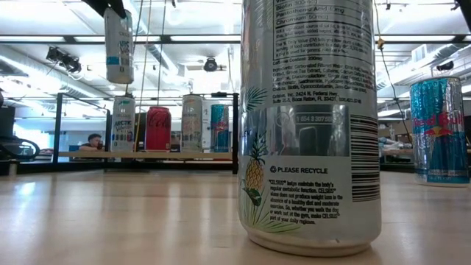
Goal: Place canned beverage on shelf
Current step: Put the blue-white soda can on the shelf aligned with the other blue-white soda can
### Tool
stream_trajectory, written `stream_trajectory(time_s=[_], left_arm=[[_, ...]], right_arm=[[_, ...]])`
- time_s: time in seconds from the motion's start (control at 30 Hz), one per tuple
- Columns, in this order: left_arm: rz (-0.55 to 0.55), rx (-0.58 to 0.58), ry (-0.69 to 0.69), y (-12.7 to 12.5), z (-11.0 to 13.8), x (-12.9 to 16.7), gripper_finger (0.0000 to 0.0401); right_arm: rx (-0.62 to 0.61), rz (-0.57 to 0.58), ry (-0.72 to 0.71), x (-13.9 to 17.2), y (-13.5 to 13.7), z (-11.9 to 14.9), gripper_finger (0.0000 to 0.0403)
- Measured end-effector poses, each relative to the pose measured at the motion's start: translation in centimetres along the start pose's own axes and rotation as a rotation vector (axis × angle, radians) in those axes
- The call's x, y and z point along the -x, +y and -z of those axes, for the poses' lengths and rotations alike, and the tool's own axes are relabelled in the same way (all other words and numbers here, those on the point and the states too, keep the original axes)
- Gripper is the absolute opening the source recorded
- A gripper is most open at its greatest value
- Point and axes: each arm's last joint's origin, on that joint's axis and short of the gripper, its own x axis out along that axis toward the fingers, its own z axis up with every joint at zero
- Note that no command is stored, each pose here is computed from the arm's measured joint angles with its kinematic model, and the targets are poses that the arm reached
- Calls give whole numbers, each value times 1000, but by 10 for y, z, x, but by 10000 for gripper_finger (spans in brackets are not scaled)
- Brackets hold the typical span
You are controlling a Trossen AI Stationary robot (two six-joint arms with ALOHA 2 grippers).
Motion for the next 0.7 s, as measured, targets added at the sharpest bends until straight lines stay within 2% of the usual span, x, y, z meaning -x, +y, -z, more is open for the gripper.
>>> stream_trajectory(time_s=[0.1, 0.23, 0.4, 0.5, 0.7], left_arm=[[3, 3, -6, 1, 8, -2, 251], [6, -3, -2, 1, 31, -20, 251], [69, -5, -59, 1, 52, -32, 251], [66, -7, -45, 0, 65, -44, 251], [-6, -13, -12, -3, 80, -78, 252]], right_arm=[[-19, 0, 0, 0, 0, 0, 327], [-21, 0, -1, 0, 0, 0, 327], [-22, 0, -1, 0, 0, 0, 327], [-22, -2, -16, 0, 0, -1, 327], [-27, -28, -59, 1, 0, -5, 327]])
